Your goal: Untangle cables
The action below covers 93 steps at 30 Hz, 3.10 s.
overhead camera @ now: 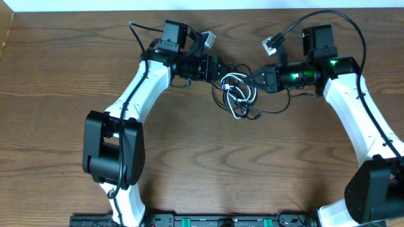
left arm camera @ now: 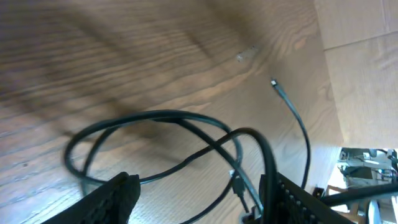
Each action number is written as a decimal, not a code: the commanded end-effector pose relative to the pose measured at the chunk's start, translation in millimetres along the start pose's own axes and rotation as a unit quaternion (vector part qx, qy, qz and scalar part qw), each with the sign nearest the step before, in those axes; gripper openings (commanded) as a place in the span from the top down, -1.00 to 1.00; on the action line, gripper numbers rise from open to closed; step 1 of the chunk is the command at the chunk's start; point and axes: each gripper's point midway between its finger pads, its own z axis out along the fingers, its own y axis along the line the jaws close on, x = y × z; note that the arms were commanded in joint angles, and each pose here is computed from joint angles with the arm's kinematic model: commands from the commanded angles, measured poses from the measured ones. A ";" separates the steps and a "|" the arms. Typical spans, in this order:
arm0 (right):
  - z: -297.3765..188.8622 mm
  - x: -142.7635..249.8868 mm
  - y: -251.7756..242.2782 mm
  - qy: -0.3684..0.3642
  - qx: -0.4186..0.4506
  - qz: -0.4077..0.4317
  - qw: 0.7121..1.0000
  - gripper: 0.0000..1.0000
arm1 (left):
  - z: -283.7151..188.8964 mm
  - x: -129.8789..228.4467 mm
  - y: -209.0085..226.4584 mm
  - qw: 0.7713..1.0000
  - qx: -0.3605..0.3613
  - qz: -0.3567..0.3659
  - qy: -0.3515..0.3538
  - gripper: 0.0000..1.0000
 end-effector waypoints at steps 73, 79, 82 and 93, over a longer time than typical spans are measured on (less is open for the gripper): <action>-52.5 102.2 -240.6 0.097 0.413 0.300 0.855 0.98 | -465.2 -80.0 -107.1 0.805 -0.134 0.065 -0.574 0.85; -78.5 108.0 -254.4 0.084 0.412 0.323 0.848 0.98 | -470.8 -73.1 -90.2 0.806 -0.151 0.038 -0.571 0.85; -67.7 101.4 -245.2 0.090 0.359 0.291 0.882 0.97 | -463.1 -69.4 -82.0 0.815 -0.153 0.019 -0.558 0.85; -43.8 76.2 -201.7 0.103 0.261 0.215 0.935 0.27 | -347.4 -53.2 -57.0 0.909 -0.163 0.019 -0.384 0.85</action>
